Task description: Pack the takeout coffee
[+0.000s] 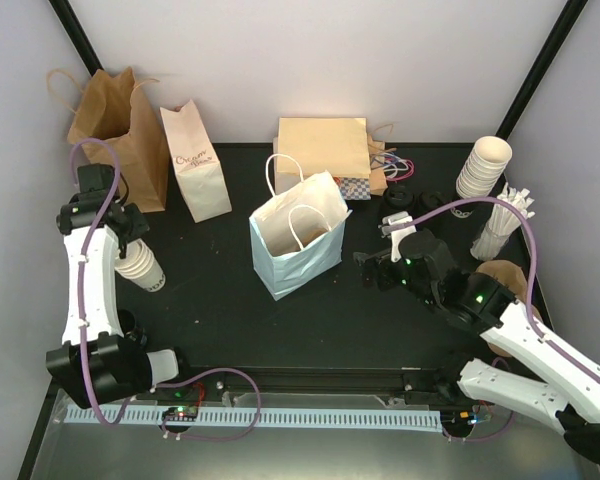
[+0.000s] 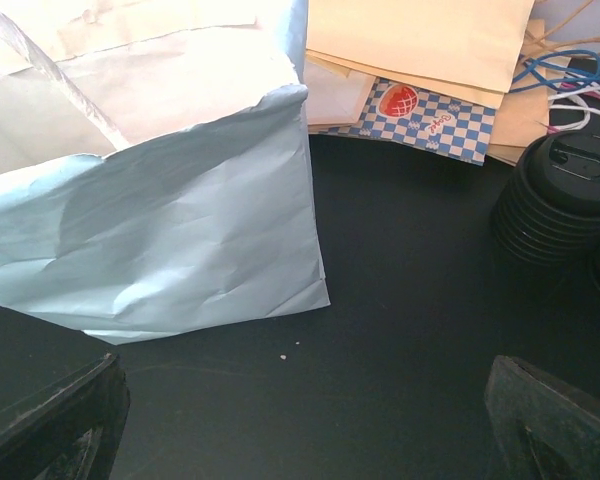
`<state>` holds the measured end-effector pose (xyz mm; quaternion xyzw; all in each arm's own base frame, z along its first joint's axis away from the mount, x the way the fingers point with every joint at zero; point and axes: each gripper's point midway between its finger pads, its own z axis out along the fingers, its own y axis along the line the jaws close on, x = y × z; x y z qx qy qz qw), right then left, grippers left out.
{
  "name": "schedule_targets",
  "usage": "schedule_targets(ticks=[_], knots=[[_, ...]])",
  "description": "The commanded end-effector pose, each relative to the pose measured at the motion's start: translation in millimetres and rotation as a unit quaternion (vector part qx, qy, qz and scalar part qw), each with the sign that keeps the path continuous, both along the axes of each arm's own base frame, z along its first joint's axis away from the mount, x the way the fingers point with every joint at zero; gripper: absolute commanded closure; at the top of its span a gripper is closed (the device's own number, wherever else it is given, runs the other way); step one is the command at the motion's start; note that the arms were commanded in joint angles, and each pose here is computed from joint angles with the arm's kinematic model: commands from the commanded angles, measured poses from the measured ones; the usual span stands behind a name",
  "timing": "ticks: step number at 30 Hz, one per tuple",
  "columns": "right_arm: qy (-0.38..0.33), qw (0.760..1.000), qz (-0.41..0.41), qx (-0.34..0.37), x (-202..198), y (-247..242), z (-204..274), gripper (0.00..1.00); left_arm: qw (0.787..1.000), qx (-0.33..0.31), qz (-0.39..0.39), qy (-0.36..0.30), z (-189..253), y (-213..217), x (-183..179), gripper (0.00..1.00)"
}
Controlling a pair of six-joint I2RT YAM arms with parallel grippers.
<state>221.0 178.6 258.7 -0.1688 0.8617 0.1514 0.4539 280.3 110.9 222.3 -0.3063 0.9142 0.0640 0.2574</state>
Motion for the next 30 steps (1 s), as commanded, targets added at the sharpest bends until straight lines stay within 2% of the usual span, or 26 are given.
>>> schedule_targets(ticks=[1, 7, 11, 13, 16, 18, 20, 22, 30], knots=[[-0.009, 1.0, 0.005, 0.006, 2.7, 2.9, 7.4, 0.0, 0.999, 0.023, 0.001, -0.022, 34.6, 1.4, -9.7, 0.98], [-0.011, 1.0, 0.004, 0.007, 3.7, 3.8, 9.8, 0.0, 0.997, 0.035, -0.009, -0.064, 77.9, -3.9, -18.8, 0.98], [-0.012, 1.0, 0.004, 0.007, 4.0, 3.7, 12.1, 0.0, 0.988, 0.027, -0.04, -0.147, 131.7, -24.0, -26.0, 0.98], [-0.013, 1.0, 0.001, 0.007, 4.3, 2.3, 13.9, 0.0, 0.976, -0.001, -0.073, -0.203, 157.5, -44.3, -28.5, 0.98], [-0.015, 1.0, -0.003, 0.008, 3.9, 0.3, 17.1, 0.0, 0.948, -0.056, -0.13, -0.284, 186.0, -80.0, -33.2, 0.99], [-0.014, 1.0, -0.003, 0.011, 3.0, 0.0, 19.3, 0.0, 0.932, -0.1, -0.157, -0.311, 191.0, -101.5, -38.3, 0.98], [-0.011, 1.0, -0.003, 0.014, 2.1, 0.2, 19.1, 0.0, 0.926, -0.138, -0.181, -0.303, 181.4, -120.2, -42.4, 0.99], [-0.002, 1.0, -0.003, 0.013, 1.8, 1.6, 13.0, 0.0, 0.929, -0.158, -0.196, -0.271, 161.9, -134.5, -46.8, 0.98], [0.052, 0.998, 0.009, 0.039, -2.3, 19.1, -24.2, 0.0, 0.944, -0.18, -0.234, -0.146, 78.5, -179.5, -64.1, 0.98]])
